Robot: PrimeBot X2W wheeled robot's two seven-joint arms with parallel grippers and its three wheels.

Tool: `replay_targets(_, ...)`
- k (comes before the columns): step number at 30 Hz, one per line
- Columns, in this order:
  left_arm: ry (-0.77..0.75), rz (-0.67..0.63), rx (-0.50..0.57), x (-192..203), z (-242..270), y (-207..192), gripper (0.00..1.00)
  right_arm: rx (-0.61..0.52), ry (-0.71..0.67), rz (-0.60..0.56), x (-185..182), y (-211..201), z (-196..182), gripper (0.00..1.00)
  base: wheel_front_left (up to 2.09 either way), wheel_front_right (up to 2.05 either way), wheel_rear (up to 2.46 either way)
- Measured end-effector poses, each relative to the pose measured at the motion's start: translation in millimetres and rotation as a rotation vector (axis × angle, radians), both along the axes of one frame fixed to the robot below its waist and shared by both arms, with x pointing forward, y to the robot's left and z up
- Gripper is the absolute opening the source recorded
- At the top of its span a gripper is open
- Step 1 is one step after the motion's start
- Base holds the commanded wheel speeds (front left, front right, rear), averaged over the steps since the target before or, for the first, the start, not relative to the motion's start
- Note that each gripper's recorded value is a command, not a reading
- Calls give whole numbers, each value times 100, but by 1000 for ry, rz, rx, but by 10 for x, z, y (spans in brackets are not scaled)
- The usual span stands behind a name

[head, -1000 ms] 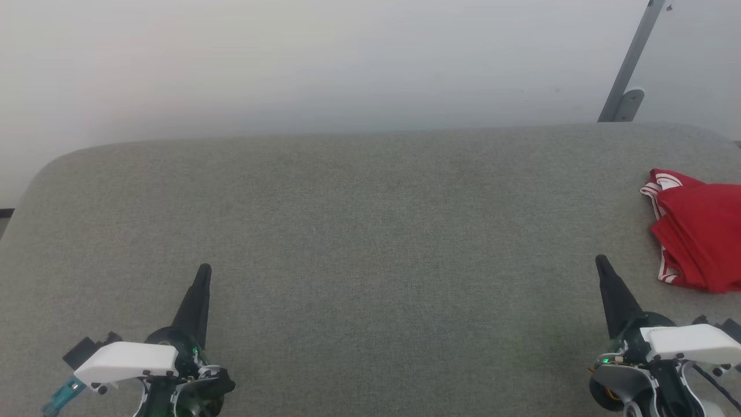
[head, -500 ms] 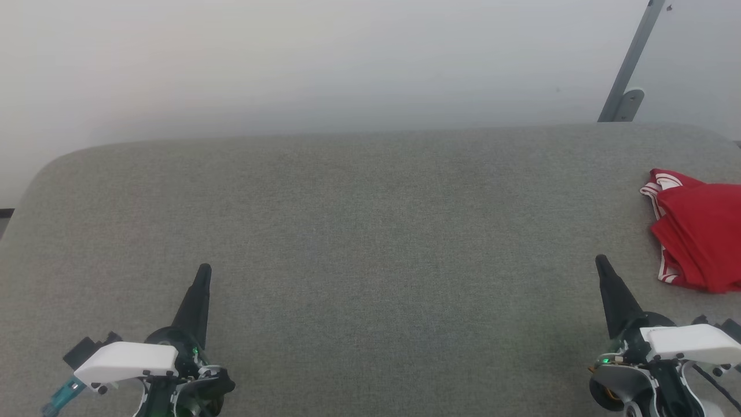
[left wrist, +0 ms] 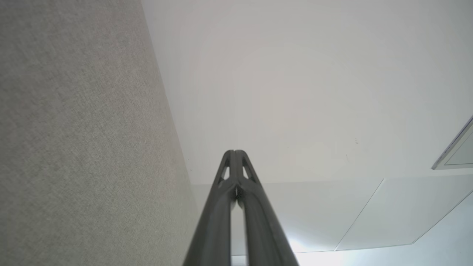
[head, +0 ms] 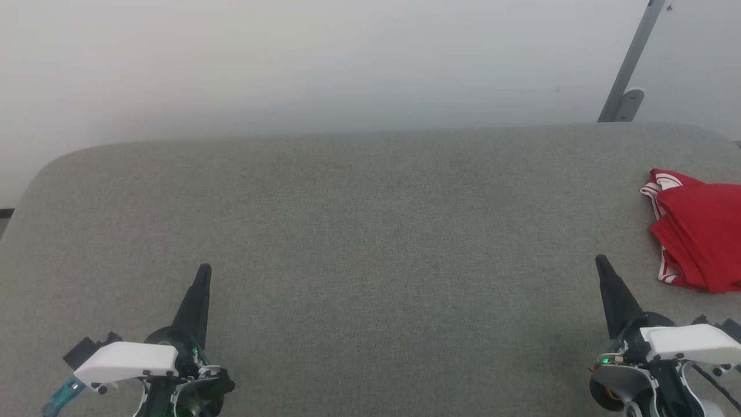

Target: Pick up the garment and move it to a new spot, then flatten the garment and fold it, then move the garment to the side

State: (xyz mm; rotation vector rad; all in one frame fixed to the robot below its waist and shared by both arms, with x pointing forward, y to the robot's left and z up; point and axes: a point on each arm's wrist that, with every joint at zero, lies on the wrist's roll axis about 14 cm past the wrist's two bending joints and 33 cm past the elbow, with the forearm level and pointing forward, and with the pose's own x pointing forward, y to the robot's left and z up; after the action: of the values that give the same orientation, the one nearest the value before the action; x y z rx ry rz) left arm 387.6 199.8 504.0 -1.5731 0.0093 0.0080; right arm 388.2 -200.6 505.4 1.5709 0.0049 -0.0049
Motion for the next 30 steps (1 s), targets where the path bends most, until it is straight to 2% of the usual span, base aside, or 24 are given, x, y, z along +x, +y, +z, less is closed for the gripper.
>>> replay_targets(30,0,0,0,0,0,0,0,0,0,0,0,1,0,0,0,0,0)
